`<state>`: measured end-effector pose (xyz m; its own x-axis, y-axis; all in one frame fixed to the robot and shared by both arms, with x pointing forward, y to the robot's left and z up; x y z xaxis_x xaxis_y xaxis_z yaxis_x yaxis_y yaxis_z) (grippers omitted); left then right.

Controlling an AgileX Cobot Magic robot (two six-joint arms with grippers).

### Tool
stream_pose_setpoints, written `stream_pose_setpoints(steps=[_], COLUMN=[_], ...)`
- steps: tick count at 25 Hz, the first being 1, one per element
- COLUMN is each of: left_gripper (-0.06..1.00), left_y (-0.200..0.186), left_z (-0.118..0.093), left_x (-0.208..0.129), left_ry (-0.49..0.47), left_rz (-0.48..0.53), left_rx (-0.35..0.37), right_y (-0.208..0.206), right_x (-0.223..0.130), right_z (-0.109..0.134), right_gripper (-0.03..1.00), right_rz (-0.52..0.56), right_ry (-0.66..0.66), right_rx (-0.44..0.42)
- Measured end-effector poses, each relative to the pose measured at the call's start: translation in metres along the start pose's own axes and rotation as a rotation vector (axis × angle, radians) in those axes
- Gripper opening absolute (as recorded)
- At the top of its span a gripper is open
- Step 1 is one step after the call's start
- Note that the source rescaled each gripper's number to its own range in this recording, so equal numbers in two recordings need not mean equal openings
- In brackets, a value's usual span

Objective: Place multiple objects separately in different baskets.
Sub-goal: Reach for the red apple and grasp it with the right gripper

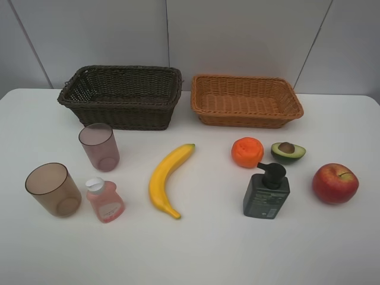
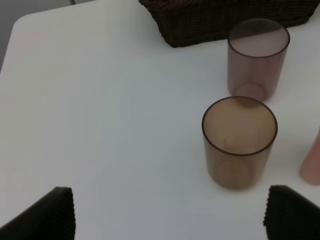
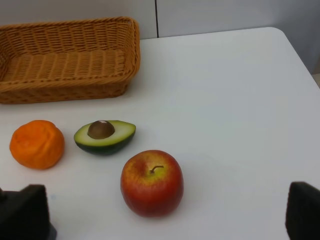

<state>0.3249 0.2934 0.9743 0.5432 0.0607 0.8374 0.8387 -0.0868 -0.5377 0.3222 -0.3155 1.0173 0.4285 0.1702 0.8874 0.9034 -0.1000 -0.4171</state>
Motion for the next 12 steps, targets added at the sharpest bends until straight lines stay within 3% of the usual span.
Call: stream_pose_setpoints(steps=[12], left_gripper=[1.00], left_y=[0.0000], left_z=[0.0000], left_x=[0.0000], left_ry=[0.000], left_rz=[0.000], left_rx=[0.000], right_y=[0.0000], right_x=[0.0000], right_z=[0.0000], right_gripper=[1.00], right_rz=[0.000], right_ry=[0.000], right_rx=[0.000])
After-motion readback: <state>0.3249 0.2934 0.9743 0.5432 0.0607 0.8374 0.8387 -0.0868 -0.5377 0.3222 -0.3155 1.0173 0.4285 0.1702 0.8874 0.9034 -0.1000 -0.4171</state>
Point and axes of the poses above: a point on each arm's last joint axis where the gripper is mounted, y pointing out along that axis toward the gripper, z along the wrist's bending axis when the last joint is at zero, x = y × z, the point moved 10 cm from there along y, pointing out along that axis toward the gripper, and after that the axes turned 11 degrees about -y, right-handed, at the moved point
